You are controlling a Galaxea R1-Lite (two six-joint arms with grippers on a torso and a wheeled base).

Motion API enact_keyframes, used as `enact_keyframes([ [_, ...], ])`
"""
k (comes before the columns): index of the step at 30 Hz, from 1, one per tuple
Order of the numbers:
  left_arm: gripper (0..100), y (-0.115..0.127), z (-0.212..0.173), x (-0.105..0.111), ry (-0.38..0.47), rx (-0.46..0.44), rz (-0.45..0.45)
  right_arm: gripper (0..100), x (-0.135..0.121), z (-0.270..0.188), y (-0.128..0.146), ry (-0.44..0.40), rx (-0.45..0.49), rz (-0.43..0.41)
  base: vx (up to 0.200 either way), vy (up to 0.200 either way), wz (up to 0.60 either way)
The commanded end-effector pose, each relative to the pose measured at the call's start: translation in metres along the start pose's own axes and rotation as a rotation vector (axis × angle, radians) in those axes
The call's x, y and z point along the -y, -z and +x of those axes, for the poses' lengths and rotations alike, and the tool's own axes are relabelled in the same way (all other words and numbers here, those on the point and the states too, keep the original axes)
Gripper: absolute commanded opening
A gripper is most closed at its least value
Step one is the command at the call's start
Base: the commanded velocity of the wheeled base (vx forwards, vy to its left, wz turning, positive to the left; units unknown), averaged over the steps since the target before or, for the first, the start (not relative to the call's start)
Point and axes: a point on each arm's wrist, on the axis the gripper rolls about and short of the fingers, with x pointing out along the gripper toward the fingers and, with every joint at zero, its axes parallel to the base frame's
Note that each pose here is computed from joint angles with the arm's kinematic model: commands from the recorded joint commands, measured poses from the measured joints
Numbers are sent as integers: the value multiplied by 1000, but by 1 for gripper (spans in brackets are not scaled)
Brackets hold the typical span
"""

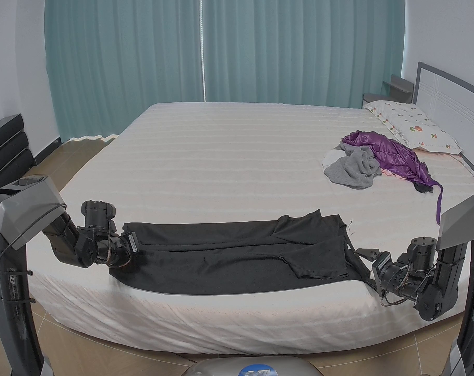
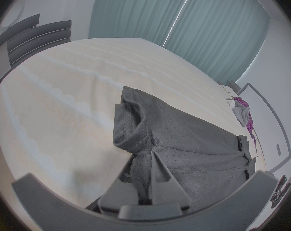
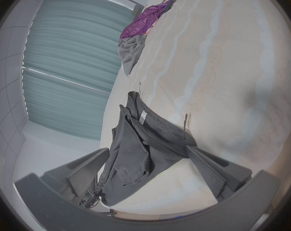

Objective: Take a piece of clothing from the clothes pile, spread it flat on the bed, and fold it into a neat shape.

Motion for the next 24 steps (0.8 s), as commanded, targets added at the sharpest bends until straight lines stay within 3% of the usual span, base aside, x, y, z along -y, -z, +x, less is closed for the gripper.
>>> enact_keyframes([
  [1, 0, -1, -2, -1, -2, 5, -14, 100, 0, 0, 0, -7, 2, -2, 0, 0, 0],
  [24, 0, -11, -13, 8, 25, 44, -114, 100, 0, -1, 0, -7, 2, -3, 0, 0, 0],
])
